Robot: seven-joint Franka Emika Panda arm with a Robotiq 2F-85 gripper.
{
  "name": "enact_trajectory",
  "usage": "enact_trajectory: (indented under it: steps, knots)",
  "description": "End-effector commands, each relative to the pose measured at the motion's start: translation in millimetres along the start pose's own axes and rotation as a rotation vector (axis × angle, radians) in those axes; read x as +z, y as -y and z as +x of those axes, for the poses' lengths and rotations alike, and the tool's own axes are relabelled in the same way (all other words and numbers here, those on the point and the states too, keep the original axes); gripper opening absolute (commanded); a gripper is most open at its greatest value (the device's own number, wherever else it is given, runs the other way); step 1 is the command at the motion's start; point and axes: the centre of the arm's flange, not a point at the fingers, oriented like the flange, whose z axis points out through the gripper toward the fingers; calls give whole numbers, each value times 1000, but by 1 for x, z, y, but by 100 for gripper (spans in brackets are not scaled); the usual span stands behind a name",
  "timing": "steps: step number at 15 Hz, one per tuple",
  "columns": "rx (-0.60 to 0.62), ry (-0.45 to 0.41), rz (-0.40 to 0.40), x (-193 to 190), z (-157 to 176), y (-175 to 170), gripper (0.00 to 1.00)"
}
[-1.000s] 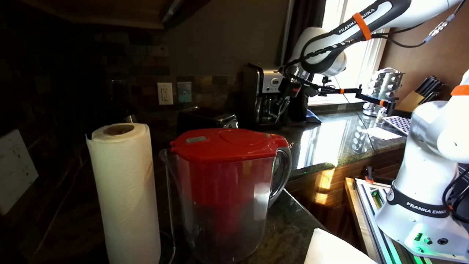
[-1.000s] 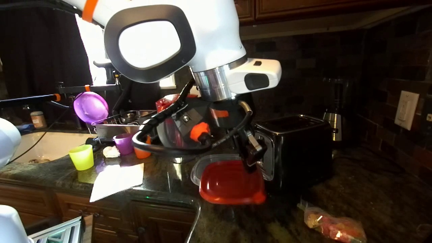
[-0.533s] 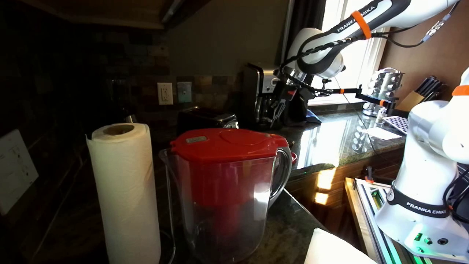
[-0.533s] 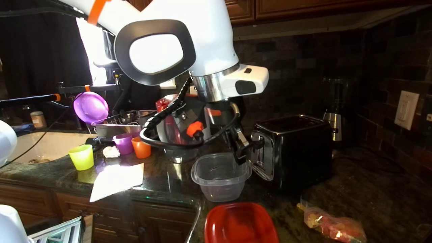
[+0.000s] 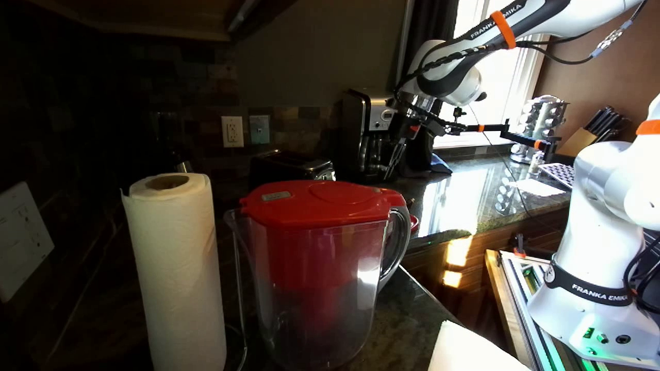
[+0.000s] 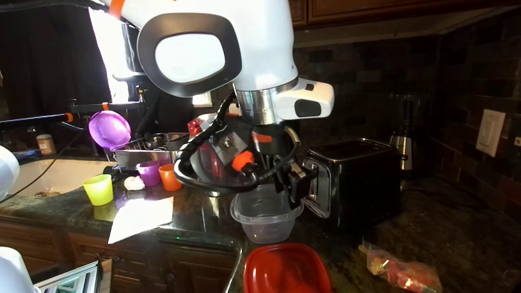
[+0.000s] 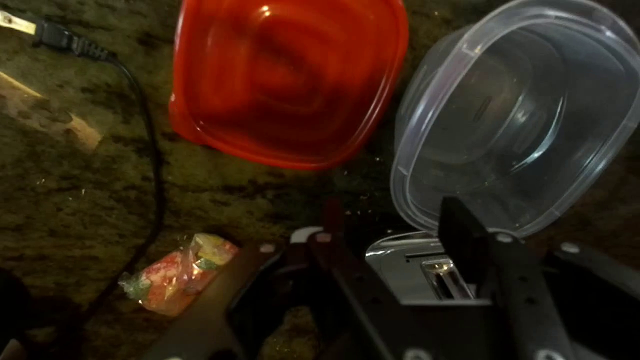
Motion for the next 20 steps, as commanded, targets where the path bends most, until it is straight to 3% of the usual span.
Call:
enact_trajectory:
  steps: [1,3,4,5,6,10,15,20]
  knots:
    - [-102,103,52,-4,2,-37,85]
    - [-154,151,67,-1,2,-52,100]
    - [-164,157,63,2,3,-56,100]
    - [-123,110,64,-6,-6,-41,89]
    - [-135,119,65,-4,-5,-46,98]
    - [-146,136,59,3,-1,-50,100]
    - [-308,222,-43,28,1,-69,100]
    - [-460,243,-65,57,-2,-82,100]
